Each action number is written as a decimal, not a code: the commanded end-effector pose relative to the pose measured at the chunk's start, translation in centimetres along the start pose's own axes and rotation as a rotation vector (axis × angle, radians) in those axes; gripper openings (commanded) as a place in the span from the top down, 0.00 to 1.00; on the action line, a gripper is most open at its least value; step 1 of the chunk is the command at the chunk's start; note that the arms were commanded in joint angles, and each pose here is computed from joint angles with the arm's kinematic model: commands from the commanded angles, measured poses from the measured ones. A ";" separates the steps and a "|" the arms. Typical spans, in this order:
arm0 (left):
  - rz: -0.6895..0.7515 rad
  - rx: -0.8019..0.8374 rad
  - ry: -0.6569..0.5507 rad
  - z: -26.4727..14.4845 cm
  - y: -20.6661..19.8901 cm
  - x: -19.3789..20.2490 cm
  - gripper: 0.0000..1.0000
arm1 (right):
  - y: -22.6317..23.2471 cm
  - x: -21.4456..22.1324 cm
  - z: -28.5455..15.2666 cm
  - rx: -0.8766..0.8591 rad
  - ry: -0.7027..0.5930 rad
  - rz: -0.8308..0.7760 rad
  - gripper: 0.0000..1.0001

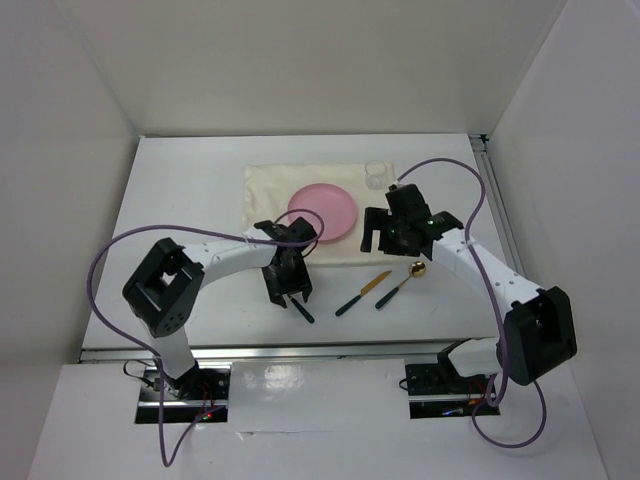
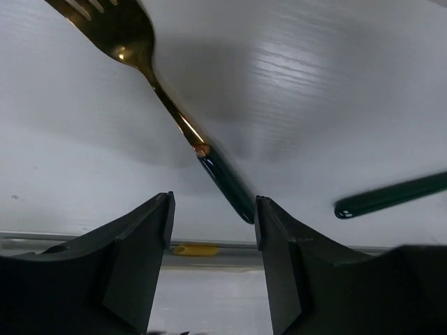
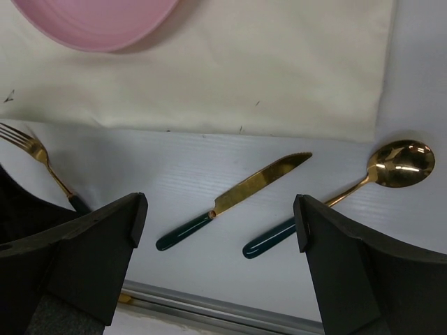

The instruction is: Set the dinner table for one person

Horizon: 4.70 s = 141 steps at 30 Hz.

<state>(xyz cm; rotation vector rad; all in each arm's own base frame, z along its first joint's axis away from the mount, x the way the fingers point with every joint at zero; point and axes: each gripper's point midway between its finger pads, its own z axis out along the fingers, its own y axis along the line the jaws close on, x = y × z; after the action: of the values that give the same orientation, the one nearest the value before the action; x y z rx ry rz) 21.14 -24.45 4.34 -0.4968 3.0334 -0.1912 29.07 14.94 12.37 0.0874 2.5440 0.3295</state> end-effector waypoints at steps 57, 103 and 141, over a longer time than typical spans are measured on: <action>0.230 -0.205 -0.200 2.3 2.0 -25.2 0.94 | -4.8 6.4 1.2 0.152 0.099 0.334 0.22; 0.112 -0.040 -0.559 -17.7 2.5 -20.0 0.36 | -0.5 -7.2 8.4 0.180 0.011 -0.193 0.90; 0.090 -0.041 -0.601 -19.9 4.7 -18.2 0.36 | 5.7 11.2 5.1 0.039 0.311 0.319 0.20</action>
<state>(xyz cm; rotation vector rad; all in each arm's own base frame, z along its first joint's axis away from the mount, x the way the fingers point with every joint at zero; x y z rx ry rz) 35.90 -12.59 23.03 -0.3116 2.5033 0.0344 21.17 21.10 3.82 0.3788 2.8779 0.4338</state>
